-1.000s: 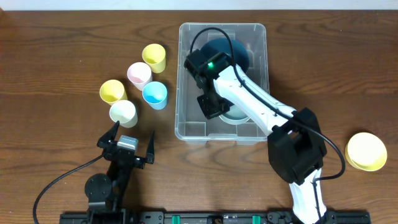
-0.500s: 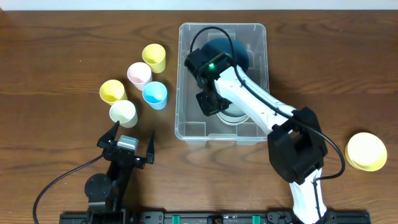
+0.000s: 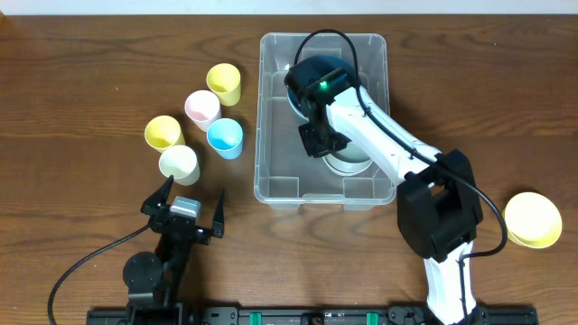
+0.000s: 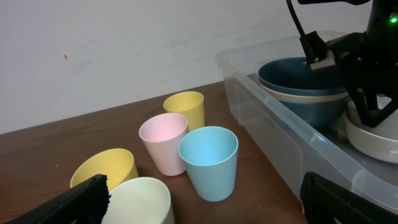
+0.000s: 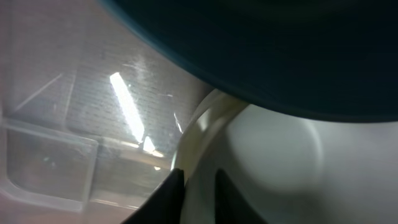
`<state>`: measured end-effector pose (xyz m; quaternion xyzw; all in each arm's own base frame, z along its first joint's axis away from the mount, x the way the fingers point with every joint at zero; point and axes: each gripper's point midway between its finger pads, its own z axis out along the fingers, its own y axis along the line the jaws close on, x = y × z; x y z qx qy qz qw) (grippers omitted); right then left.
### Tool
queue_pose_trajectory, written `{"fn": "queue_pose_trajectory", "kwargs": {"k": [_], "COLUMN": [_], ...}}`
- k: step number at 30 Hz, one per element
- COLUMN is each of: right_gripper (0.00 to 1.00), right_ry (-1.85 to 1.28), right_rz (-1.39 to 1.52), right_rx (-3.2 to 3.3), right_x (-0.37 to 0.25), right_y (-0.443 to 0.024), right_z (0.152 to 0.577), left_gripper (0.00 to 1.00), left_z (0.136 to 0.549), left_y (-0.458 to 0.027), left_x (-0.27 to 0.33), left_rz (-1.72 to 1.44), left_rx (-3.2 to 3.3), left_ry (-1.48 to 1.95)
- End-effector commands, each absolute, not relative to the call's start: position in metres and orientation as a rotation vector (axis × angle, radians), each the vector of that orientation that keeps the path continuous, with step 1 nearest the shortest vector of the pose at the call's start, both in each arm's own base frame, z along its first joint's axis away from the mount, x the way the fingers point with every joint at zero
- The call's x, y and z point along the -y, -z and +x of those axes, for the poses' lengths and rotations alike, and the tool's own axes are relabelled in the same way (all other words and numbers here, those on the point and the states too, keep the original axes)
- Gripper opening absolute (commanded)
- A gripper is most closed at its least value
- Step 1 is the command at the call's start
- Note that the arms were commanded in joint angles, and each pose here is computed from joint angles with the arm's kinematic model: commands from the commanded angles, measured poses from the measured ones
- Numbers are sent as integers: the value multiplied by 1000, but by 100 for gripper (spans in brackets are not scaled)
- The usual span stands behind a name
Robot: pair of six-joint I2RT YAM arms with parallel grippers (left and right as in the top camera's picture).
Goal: Pack container
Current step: 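Lower the white bowl onto the white bowl in the bin and release, then withdraw the right gripper to the yellow bowl at the right edge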
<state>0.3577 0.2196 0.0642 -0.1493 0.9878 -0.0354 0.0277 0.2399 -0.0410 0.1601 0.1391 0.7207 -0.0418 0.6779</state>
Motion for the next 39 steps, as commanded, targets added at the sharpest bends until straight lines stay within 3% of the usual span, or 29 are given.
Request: {"fn": "queue_pose_trajectory", "kwargs": {"k": [1, 6, 14, 17, 19, 25, 31, 39], "right_gripper": [31, 45, 54, 69, 99, 99, 99, 99], "right_ry": [137, 138, 88, 74, 75, 66, -20, 198], "right_rz": [-441, -442, -423, -395, -331, 25, 431, 1183], "right_rx": [-3035, -3028, -2953, -2889, -2850, -2784, -2747, -2601], "right_x": [-214, -215, -216, -211, -199, -129, -60, 58], "right_y": [-67, -68, -109, -154, -190, -265, -285, -276], "right_z": [361, 362, 387, 402, 408, 413, 407, 323], "left_gripper": [98, 98, 98, 98, 98, 98, 98, 98], "left_z": [239, 239, 239, 239, 239, 239, 239, 239], "left_y": [-144, -144, -144, -144, -144, -144, -144, -144], "left_x": [41, 41, 41, 41, 41, 41, 41, 41], "left_rz": [323, 324, 323, 323, 323, 323, 323, 323], "left_rx": [-1664, -1664, -1664, -1664, -1664, -1664, -1664, -1664], "left_ry": [95, 95, 95, 95, 95, 95, 95, 95]}}
